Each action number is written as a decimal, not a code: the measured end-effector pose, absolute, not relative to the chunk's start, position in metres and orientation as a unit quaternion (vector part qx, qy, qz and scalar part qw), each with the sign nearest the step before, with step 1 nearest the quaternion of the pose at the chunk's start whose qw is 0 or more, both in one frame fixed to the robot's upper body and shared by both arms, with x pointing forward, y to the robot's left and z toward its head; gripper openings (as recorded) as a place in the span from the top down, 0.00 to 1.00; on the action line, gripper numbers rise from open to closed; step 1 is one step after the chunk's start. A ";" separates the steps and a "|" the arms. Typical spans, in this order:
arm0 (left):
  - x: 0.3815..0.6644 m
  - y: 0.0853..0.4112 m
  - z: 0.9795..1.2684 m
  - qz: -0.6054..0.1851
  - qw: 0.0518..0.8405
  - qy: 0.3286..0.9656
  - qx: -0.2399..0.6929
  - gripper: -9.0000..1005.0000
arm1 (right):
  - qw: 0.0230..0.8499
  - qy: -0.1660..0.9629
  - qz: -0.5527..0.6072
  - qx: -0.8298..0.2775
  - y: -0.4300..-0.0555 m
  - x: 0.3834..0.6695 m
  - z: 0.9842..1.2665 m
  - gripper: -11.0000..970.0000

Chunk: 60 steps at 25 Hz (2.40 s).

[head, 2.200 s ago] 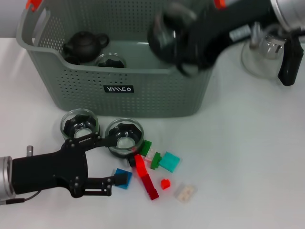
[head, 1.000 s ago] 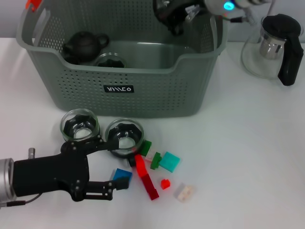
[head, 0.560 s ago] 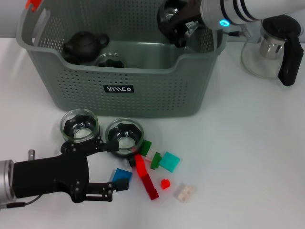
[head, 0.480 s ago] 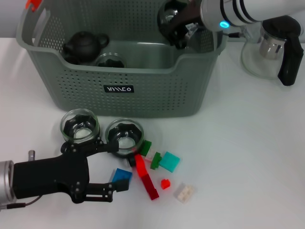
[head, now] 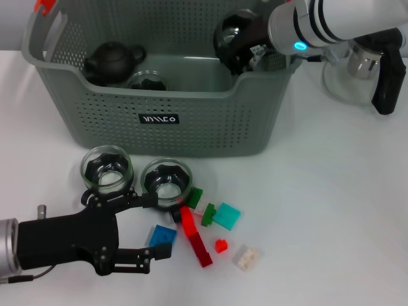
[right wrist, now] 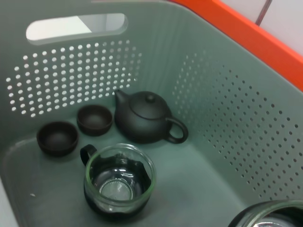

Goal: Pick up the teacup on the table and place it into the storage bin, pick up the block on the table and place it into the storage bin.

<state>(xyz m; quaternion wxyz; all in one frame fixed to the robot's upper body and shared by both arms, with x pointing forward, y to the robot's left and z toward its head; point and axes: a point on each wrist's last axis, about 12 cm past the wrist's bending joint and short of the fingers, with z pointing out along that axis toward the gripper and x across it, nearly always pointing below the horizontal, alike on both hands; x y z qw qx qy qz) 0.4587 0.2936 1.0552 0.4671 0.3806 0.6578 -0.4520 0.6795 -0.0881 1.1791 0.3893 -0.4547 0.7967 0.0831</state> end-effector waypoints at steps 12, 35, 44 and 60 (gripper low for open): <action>0.457 0.294 1.054 -0.452 0.466 0.659 0.380 0.06 | 0.379 0.799 0.083 -0.459 -0.089 0.677 1.174 0.88; 0.454 0.295 1.053 -0.453 0.468 0.659 0.376 0.06 | 0.375 0.797 0.096 -0.463 -0.087 0.674 1.187 0.49; 0.454 0.296 1.054 -0.452 0.469 0.660 0.375 0.06 | 0.449 0.769 0.106 -0.443 -0.098 0.663 1.227 0.16; 0.455 0.296 1.054 -0.452 0.469 0.660 0.375 0.06 | 0.536 0.699 0.197 -0.430 -0.145 0.594 1.259 0.14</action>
